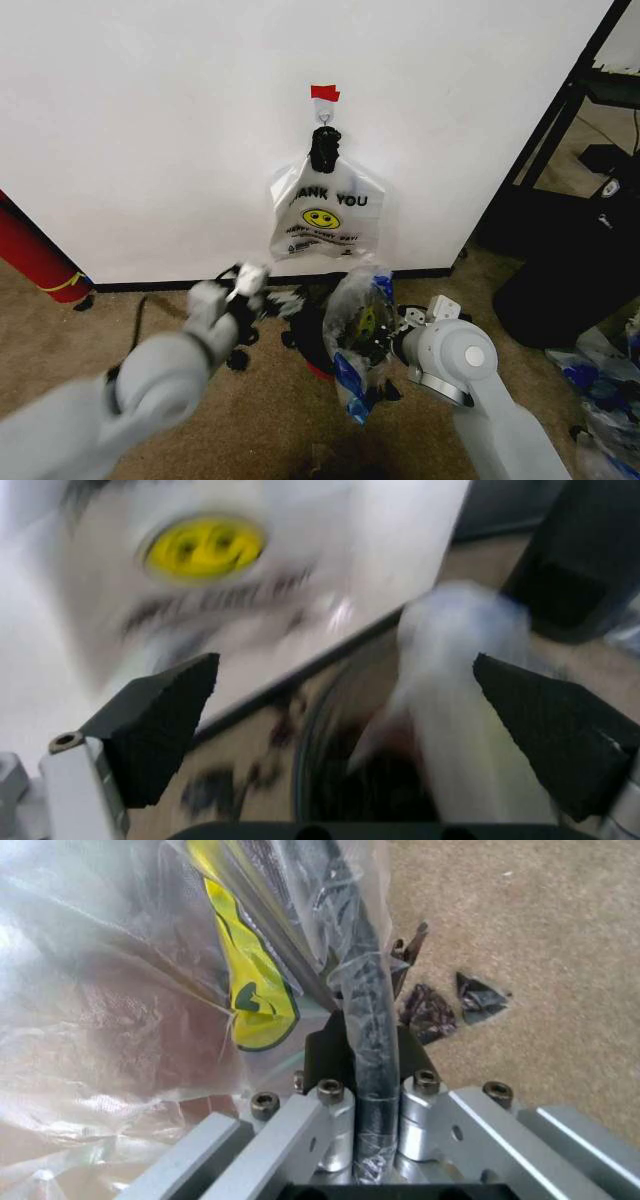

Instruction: Pick up the garbage bag from the wall and place it over the trash bin.

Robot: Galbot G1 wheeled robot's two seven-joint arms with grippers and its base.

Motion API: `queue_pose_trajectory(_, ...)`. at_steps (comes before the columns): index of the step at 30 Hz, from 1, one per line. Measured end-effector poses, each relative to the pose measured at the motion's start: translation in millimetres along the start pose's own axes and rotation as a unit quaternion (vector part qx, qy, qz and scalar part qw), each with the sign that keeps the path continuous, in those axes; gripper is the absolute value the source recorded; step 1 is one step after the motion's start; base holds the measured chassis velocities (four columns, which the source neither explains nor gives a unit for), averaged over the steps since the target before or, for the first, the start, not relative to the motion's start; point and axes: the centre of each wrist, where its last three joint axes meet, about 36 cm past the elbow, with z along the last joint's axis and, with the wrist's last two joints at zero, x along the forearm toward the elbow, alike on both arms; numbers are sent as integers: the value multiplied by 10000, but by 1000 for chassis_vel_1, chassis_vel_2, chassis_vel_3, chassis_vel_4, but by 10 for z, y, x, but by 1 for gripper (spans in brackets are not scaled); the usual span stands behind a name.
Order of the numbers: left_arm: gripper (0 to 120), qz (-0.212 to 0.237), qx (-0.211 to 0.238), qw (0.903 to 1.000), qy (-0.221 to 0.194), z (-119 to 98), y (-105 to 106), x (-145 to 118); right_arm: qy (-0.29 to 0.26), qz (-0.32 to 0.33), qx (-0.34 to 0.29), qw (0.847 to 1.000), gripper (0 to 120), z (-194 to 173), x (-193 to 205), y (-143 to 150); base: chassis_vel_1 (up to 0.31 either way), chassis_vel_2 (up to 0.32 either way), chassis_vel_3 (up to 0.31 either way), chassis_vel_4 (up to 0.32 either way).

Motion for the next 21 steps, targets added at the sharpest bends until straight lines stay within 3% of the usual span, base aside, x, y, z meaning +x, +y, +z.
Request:
queue_pose_trajectory(4,100,256,-208,9994,-59,-344,-95,-292,-14,64,-43,10000,0,18,32,-50,0,0,0,0)
queue_pose_trajectory(7,100,522,-438,9977,68,-487,-248,-516,-35,138,-25,9999,0,0,23,-89,0,0,0,0)
queue_pose_trajectory(13,100,910,-946,9895,605,-612,-488,-745,-98,219,52,9997,0,-84,-18,-92,0,0,0,0)
queue_pose_trajectory(16,100,876,-756,9885,971,-727,-607,-866,-133,235,106,9996,0,-118,-31,-76,0,0,0,0)
queue_pose_trajectory(21,98,848,-494,9888,1121,-842,-707,-1082,-131,251,126,9995,0,-135,-53,-72,0,0,0,0)
